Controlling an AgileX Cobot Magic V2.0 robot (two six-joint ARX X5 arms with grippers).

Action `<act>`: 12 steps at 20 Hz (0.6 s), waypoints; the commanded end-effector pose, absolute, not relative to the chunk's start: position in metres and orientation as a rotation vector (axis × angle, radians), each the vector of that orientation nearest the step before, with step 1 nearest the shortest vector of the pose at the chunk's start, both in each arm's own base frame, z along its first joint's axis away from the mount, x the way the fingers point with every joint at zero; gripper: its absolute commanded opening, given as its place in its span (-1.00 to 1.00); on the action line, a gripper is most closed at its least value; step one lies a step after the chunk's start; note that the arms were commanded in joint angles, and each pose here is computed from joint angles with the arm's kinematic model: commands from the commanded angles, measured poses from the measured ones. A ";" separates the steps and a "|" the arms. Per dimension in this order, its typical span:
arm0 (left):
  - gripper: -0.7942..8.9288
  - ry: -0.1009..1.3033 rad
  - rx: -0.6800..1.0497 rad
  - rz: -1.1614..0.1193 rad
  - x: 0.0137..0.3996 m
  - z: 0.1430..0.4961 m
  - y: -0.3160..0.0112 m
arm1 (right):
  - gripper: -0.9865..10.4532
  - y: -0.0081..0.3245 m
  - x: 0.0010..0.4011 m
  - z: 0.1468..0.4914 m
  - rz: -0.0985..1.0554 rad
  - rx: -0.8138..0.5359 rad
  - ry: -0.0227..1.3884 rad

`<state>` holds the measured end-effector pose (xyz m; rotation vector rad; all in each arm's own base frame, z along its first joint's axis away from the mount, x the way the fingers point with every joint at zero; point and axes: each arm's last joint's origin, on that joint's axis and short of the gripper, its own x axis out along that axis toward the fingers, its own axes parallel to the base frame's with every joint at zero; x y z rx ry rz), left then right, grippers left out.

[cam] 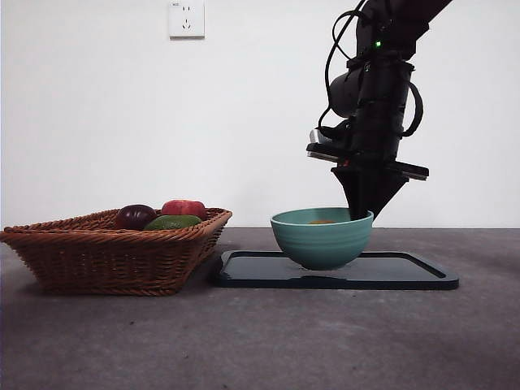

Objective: Pick up the wifruite, put it on the bowl, pick up the plate, put it on desk

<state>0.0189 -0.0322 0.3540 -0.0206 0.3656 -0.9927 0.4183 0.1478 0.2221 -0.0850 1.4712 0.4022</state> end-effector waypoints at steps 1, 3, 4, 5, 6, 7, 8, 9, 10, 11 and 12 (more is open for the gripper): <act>0.45 0.343 -0.022 -1.001 0.018 0.357 -0.031 | -0.81 0.152 0.423 0.219 0.428 -0.100 1.465; 0.45 0.344 -0.023 -1.000 0.018 0.357 -0.031 | -0.81 0.151 0.424 0.216 0.434 -0.107 1.466; 0.45 0.344 -0.023 -1.000 0.018 0.357 -0.031 | -0.81 0.149 0.425 0.213 0.431 -0.101 1.477; 0.45 0.344 -0.022 -1.000 0.018 0.357 -0.031 | -0.81 0.149 0.426 0.208 0.444 -0.084 1.491; 0.45 0.344 -0.023 -1.000 0.018 0.357 -0.031 | -0.81 0.148 0.427 0.205 0.442 -0.082 1.498; 0.45 0.344 -0.023 -1.000 0.018 0.357 -0.031 | -0.81 0.148 0.427 0.204 0.442 -0.082 1.500; 0.45 0.344 -0.023 -1.000 0.018 0.357 -0.031 | -0.80 0.150 0.427 0.204 0.445 -0.085 1.500; 0.45 0.344 -0.022 -1.000 0.018 0.357 -0.031 | -0.80 0.150 0.427 0.204 0.445 -0.085 1.502; 0.45 0.344 -0.022 -1.000 0.018 0.357 -0.031 | -0.64 0.150 0.427 0.204 0.442 -0.087 1.504; 0.45 0.344 -0.022 -1.000 0.018 0.357 -0.031 | -0.35 0.149 0.427 0.205 0.429 -0.095 1.503; 0.45 0.344 -0.022 -1.000 0.018 0.357 -0.031 | -0.13 0.146 0.427 0.208 0.419 -0.095 1.496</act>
